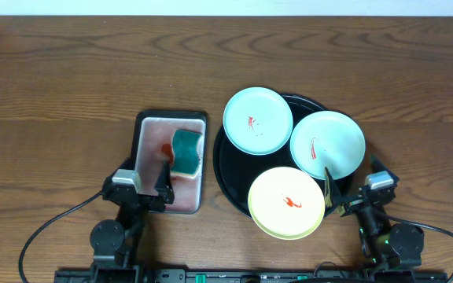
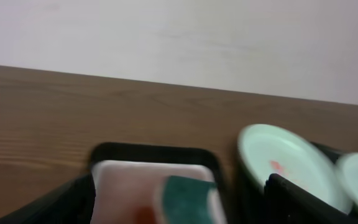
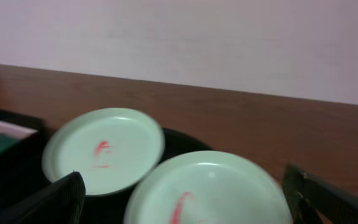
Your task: Clean dirty plates on tray and stack at the side
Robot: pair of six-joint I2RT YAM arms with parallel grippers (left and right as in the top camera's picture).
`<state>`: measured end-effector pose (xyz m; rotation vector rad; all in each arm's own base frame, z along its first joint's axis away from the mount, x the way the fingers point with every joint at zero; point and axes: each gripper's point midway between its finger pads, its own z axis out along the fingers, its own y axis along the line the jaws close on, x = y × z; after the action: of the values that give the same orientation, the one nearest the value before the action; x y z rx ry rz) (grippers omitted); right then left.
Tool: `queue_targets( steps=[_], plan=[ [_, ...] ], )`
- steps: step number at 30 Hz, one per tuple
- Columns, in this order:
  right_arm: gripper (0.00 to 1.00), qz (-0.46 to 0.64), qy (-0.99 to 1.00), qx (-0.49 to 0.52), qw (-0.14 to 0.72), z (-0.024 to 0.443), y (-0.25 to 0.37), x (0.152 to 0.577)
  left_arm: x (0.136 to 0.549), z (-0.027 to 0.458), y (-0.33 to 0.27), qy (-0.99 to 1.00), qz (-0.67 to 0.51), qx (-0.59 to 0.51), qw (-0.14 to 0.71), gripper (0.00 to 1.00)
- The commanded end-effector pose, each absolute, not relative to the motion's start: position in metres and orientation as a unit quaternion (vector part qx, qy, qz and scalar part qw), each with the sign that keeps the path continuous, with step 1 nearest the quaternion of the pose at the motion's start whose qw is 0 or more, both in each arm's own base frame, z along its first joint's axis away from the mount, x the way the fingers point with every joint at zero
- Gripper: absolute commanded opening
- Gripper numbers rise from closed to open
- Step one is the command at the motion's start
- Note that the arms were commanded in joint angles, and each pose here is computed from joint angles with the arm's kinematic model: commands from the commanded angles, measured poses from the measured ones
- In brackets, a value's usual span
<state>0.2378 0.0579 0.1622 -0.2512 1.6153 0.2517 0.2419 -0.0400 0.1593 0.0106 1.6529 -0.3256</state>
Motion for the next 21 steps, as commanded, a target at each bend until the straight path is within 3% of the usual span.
queue_targets(
  steps=[1,6,14,21],
  plan=[
    [0.99,0.193,0.701,-0.134,0.673,0.196,0.082,0.221,0.230,0.197,-0.064,0.705,-0.215,0.040,0.675,0.87],
    [0.99,0.200,0.750,-0.123,0.618,0.240,0.081,0.208,0.220,0.261,-0.072,0.699,-0.233,0.058,0.673,0.87],
    [0.99,0.220,0.854,-0.106,0.460,0.305,0.088,0.232,0.237,0.300,-0.091,0.831,-0.281,0.039,0.478,0.87],
    [0.99,0.372,0.814,-0.169,0.413,0.359,0.137,0.248,0.250,0.282,-0.093,0.897,-0.279,0.015,0.342,0.87]
  ],
)
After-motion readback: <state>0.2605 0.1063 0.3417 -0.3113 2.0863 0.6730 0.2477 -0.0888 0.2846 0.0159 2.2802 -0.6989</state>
